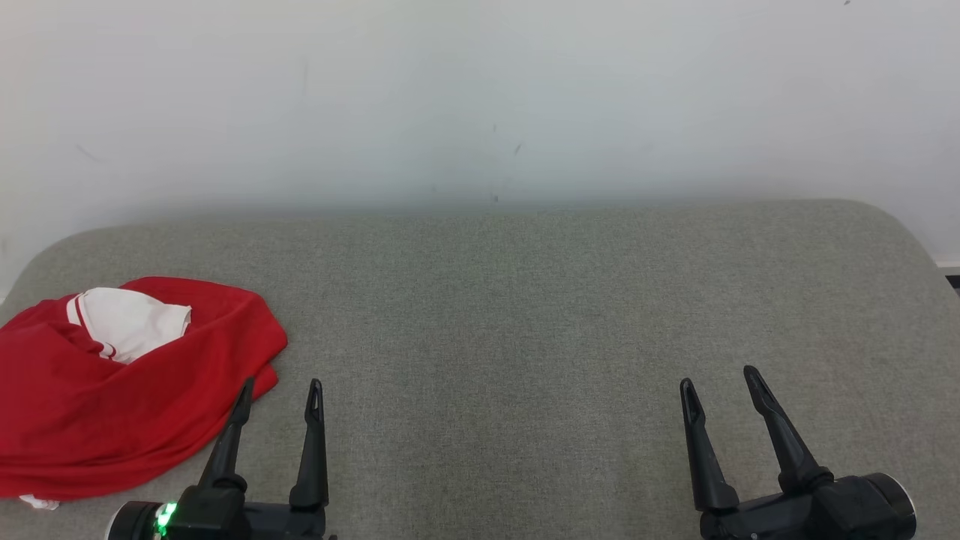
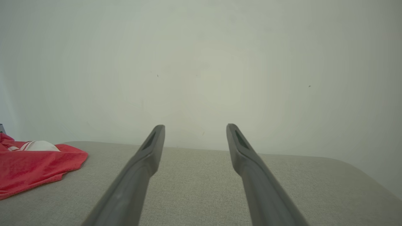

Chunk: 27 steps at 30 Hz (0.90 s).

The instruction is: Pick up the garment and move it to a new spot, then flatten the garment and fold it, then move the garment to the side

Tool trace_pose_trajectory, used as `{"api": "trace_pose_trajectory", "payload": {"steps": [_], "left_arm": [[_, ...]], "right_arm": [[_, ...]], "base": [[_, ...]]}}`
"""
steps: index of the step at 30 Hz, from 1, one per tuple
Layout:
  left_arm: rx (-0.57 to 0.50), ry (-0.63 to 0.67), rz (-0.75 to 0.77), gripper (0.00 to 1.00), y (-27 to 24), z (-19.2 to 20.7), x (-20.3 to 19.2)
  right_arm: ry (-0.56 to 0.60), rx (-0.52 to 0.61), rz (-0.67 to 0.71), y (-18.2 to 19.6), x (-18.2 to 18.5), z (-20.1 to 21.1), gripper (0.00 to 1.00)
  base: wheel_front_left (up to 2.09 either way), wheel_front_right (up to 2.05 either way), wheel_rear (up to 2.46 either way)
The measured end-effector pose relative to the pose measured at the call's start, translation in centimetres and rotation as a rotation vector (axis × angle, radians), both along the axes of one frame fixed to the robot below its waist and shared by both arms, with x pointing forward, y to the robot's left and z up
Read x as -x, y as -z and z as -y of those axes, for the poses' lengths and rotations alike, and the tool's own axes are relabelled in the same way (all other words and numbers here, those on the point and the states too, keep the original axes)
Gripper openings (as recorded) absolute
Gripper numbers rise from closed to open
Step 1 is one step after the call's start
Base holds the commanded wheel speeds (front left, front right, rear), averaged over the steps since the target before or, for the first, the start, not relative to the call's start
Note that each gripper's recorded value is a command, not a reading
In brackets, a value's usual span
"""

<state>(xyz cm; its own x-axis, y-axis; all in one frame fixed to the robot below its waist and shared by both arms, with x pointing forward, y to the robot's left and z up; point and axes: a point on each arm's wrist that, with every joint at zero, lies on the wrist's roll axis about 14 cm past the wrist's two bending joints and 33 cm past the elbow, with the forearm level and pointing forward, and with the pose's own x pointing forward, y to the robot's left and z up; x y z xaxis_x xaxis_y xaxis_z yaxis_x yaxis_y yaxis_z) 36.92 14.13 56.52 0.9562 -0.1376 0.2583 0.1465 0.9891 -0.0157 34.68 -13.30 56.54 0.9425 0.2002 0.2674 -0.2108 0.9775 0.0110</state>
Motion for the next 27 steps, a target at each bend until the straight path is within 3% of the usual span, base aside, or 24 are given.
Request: {"api": "trace_pose_trajectory", "payload": {"steps": [12,27], "left_arm": [[0.012,-0.019,-0.022,1.00,0.7,-0.6,0.2],[0.052,-0.186,-0.035,1.00,1.2,-6.0,2.8]], "right_arm": [[-0.023,0.001,-0.008,0.2,-0.1,-0.7,1.00],[-0.178,-0.003,-0.020,0.5,-1.0,-5.7,1.00]], "base": [[0.00,0.00,0.00],[0.00,0.00,0.00]]}}
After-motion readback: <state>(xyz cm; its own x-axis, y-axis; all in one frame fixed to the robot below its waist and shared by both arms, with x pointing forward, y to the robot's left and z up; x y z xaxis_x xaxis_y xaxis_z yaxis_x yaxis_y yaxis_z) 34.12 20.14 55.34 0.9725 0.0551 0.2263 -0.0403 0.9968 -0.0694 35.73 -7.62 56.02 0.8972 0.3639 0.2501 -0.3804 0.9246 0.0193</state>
